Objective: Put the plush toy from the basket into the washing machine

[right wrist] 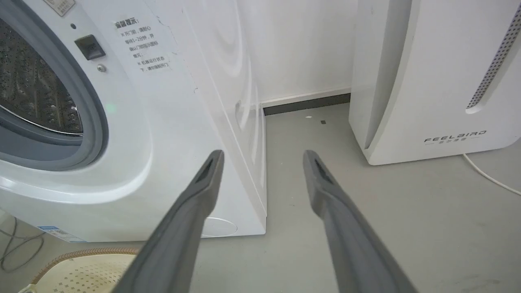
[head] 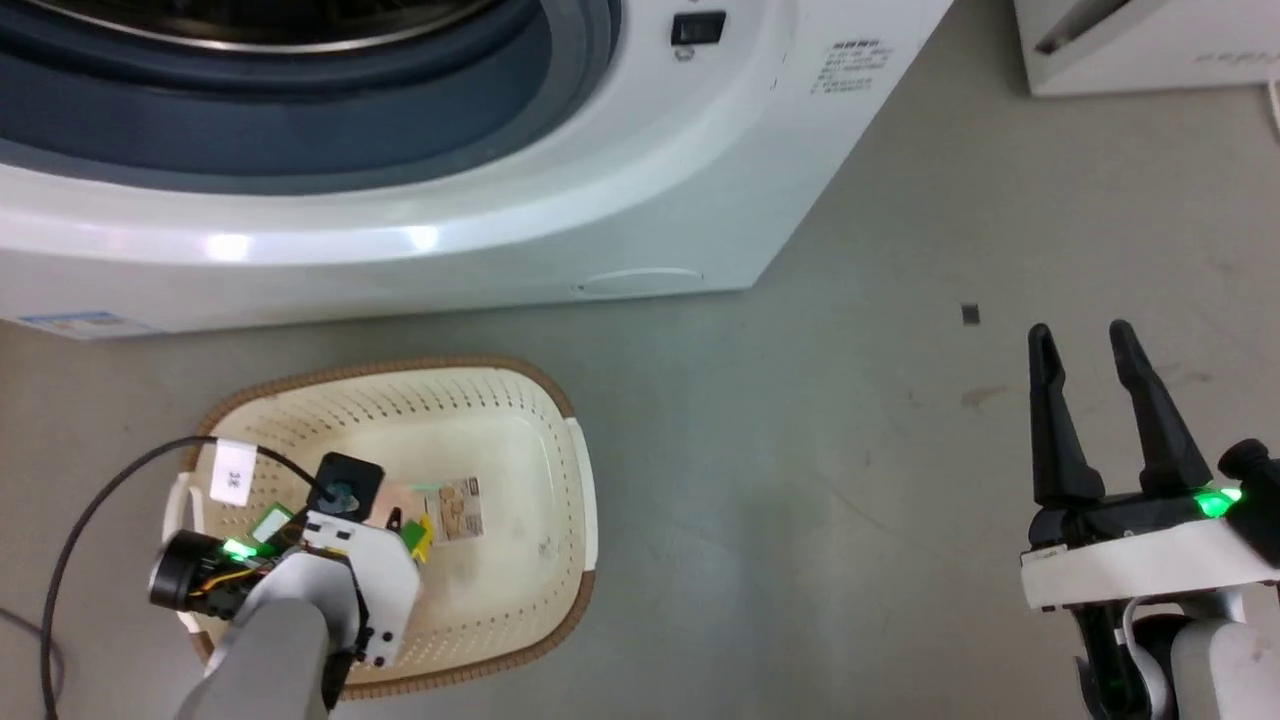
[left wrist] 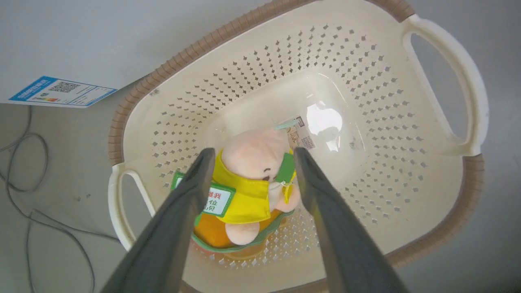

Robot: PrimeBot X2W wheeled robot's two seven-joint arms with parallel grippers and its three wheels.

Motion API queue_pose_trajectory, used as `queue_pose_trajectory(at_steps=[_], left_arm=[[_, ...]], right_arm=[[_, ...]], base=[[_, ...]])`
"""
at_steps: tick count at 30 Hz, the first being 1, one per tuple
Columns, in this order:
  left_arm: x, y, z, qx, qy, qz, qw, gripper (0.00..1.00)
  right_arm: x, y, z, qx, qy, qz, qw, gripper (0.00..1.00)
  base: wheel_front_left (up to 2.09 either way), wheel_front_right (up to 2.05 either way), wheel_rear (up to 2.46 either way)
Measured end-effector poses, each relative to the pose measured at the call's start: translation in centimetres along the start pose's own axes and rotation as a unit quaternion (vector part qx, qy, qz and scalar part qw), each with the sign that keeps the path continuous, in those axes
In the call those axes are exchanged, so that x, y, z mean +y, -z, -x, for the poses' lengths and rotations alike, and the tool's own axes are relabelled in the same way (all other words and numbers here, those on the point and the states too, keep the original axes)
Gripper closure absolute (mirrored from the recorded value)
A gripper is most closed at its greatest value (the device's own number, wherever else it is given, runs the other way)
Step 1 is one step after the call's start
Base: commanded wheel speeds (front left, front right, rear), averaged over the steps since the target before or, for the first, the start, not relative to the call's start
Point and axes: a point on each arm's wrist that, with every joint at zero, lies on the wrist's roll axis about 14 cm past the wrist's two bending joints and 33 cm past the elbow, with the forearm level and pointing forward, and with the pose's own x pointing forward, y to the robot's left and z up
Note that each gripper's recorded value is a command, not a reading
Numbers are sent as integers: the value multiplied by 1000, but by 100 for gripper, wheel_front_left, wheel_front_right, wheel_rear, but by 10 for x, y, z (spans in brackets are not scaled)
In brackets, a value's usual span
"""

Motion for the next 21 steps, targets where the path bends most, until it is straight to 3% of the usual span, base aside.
queue_pose_trajectory(at_steps=[21], left_arm=[[1, 66, -69, 135, 32, -45, 989, 0]], right_arm=[[-27, 52, -31, 32, 33, -12, 999, 0]], base=[[0, 0, 0]])
